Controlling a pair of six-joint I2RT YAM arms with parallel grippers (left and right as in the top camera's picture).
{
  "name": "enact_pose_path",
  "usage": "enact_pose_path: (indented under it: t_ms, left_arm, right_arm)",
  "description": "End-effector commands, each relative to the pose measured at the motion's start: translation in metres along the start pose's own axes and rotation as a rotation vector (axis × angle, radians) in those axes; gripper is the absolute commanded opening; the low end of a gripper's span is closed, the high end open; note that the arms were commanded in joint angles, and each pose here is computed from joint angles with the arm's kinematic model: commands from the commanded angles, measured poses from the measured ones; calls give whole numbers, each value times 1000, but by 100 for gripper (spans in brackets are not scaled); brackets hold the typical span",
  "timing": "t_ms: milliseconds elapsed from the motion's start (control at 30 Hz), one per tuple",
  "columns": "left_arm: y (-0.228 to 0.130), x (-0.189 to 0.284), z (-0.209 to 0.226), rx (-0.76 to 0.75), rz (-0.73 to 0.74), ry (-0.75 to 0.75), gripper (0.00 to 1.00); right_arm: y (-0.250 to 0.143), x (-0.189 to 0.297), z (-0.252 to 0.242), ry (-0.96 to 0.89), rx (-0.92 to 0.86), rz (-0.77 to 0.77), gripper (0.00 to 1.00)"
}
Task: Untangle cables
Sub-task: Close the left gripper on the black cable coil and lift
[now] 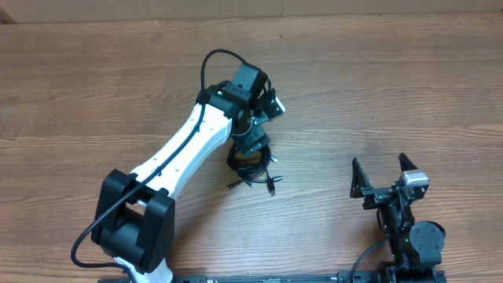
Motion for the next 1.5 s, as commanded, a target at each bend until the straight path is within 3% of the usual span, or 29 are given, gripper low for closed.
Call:
enact_pose_path:
  t_ms: [0,133,300,800,933,1100,1200,1300,1467]
  left_arm:
    - [6,1,2,-43,-42,1,90]
    - [8,-4,4,-86,-61,15,91]
    - [7,-7,4,-147,-53,17,84]
    - [-20,-67,15,-116,91,-22,83]
    - [-23,-79,13,-109,103,-44,72]
    - [-20,-82,4,-93,71,-110,47]
    - [-18,-82,1,-57,54,-134,47]
    - [-17,-82,0,-33,47,-144,38]
    - [-16,-82,-2,-6,42,-154,43]
  right_arm:
    - [-2,0,-1,-4,5,-5,100]
    - [-2,0,-1,-4,5,-5,100]
    - [-2,0,-1,-4,5,-5,100]
    - [-2,0,-1,-4,5,-5,100]
    - [-2,0,-1,-4,5,-5,100]
    - [-2,0,-1,-4,5,-5,100]
    - [-2,0,-1,-4,5,-5,100]
    - [-2,0,-1,-4,5,-5,100]
    - [-2,0,-1,-4,5,-5,100]
Point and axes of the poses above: each gripper's point midway between its finger pads, its own x axis back along the fingers, its own z axis along the line the jaws close on, y = z × x, the point moved 5 cm from there along x, back along the fingers, and after that the axes turned 3 degrees about -x, right-handed, at the moved point
